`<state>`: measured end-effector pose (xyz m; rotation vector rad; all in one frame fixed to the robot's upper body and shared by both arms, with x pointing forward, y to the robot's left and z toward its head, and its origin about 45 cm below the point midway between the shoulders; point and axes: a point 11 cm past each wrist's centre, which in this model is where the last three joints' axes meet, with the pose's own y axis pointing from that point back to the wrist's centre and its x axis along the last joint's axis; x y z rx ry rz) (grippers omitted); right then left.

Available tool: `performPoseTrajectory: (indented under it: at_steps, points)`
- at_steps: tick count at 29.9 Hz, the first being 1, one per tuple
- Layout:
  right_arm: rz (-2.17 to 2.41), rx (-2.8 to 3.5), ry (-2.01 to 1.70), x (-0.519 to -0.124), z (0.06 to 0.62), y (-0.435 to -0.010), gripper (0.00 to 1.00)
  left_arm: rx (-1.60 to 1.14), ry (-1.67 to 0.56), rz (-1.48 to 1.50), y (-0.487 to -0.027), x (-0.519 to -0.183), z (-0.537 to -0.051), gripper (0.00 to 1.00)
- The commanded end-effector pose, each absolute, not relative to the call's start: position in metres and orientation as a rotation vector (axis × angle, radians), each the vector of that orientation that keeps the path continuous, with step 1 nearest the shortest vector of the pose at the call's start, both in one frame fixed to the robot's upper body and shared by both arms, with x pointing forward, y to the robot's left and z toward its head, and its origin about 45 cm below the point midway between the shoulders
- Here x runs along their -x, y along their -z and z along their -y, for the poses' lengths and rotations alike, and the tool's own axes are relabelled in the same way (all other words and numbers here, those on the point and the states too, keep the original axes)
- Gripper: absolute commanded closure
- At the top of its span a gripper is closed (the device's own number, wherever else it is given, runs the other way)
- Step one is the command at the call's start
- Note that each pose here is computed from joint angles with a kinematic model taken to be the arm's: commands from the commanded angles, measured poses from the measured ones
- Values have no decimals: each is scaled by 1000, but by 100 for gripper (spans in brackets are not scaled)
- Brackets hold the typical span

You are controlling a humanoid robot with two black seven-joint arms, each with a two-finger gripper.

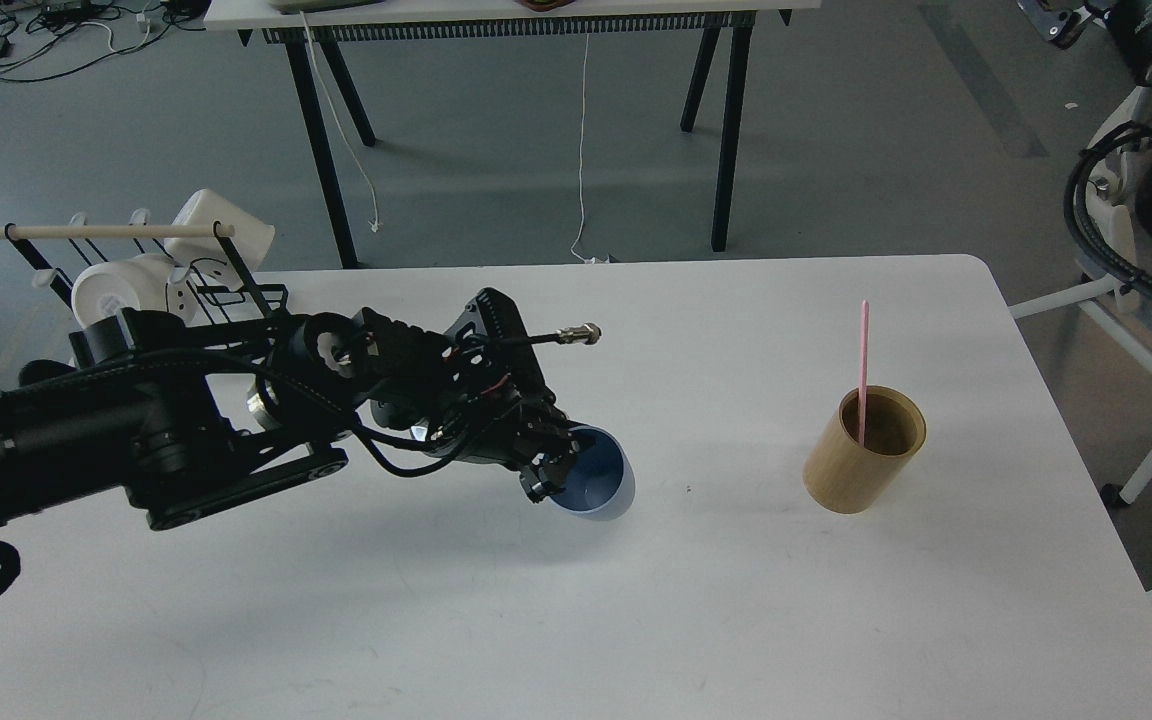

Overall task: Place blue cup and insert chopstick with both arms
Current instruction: 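Carry the blue cup with the left gripper toward the table center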

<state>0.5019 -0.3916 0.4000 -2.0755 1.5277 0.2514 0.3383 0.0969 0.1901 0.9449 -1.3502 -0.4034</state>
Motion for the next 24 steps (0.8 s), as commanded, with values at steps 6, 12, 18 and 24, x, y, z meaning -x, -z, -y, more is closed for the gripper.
performPoseTrajectory:
  at_steps: [6, 12, 18, 24]
  points:
    - [-1515, 2108, -194, -489, 403, -416, 0, -923, 417, 1317, -171, -338, -66, 95]
    - [-1530, 2108, -210, -488, 406, -408, 0, -922, 420, 1288, -162, -333, -71, 91]
    - [-1548, 2111, -235, -486, 407, -395, 0, -930, 418, 1273, -158, -332, -76, 79]
    - [-1541, 2115, -237, -486, 405, -395, 0, -918, 409, 1282, -163, -333, -72, 77]
